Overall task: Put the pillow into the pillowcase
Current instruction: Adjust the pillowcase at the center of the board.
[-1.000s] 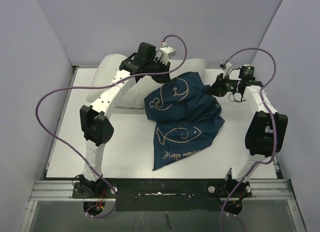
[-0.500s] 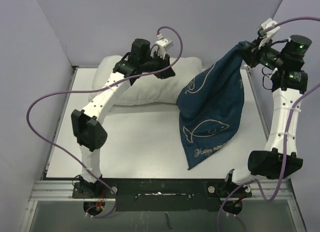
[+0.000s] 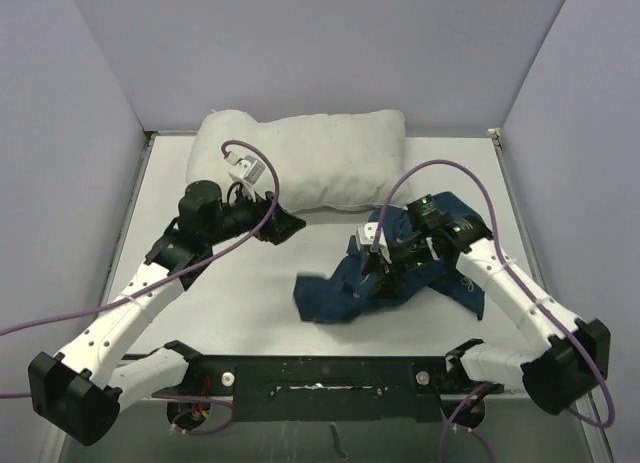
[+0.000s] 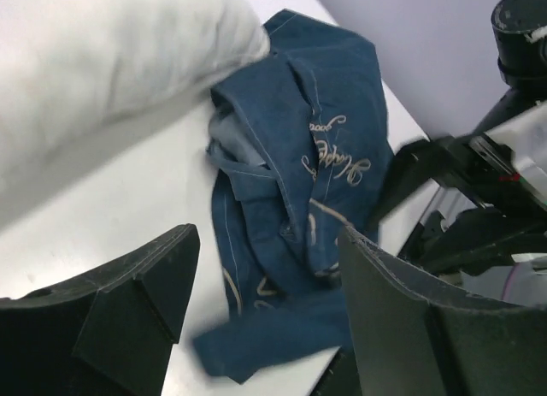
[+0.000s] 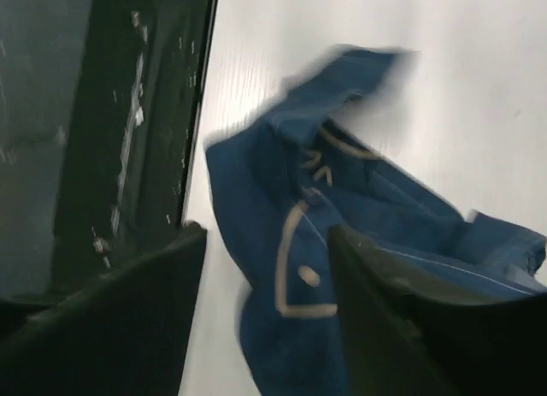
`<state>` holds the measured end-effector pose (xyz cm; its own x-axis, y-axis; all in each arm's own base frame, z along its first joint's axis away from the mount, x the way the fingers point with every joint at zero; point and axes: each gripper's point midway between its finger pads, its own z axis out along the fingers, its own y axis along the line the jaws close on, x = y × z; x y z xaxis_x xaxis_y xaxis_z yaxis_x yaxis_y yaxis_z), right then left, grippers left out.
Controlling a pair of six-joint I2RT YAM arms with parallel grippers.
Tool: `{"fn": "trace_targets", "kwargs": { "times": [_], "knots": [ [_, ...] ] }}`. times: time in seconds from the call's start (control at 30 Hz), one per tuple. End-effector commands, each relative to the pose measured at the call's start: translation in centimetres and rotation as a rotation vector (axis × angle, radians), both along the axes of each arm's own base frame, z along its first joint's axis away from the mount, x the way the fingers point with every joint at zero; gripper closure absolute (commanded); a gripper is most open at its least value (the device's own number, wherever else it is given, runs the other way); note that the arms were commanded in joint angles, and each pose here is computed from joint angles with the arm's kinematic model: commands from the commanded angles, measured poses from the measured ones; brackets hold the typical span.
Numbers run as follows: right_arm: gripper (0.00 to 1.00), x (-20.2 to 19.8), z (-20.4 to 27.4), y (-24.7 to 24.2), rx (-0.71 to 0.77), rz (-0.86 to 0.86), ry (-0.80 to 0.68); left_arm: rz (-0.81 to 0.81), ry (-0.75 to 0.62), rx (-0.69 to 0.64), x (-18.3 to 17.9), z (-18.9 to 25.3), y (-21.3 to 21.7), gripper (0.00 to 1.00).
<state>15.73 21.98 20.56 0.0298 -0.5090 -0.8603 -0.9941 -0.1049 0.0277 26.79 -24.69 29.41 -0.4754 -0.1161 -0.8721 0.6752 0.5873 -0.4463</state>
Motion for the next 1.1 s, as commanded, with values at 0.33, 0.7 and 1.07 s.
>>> {"fn": "trace_targets", "kwargs": {
  "times": [0.33,0.7,1.07],
  "knots": [
    [0.02,9.2,2.4,-9.7,0.131,-0.547,-0.109,0.169,0.373,0.044,-6.2,-10.8,-0.8,0.34],
    [0.02,17.3,-3.6,-13.1,-0.21,-0.778,-0.117,0.129,0.448,0.444,-8.5,-19.1,-2.6,0.25],
    [0.06,20.6,-9.2,-10.3,-0.335,-0.732,0.007,0.065,0.615,0.376,-11.2,-25.5,-3.9,0.18]
  ]
}}
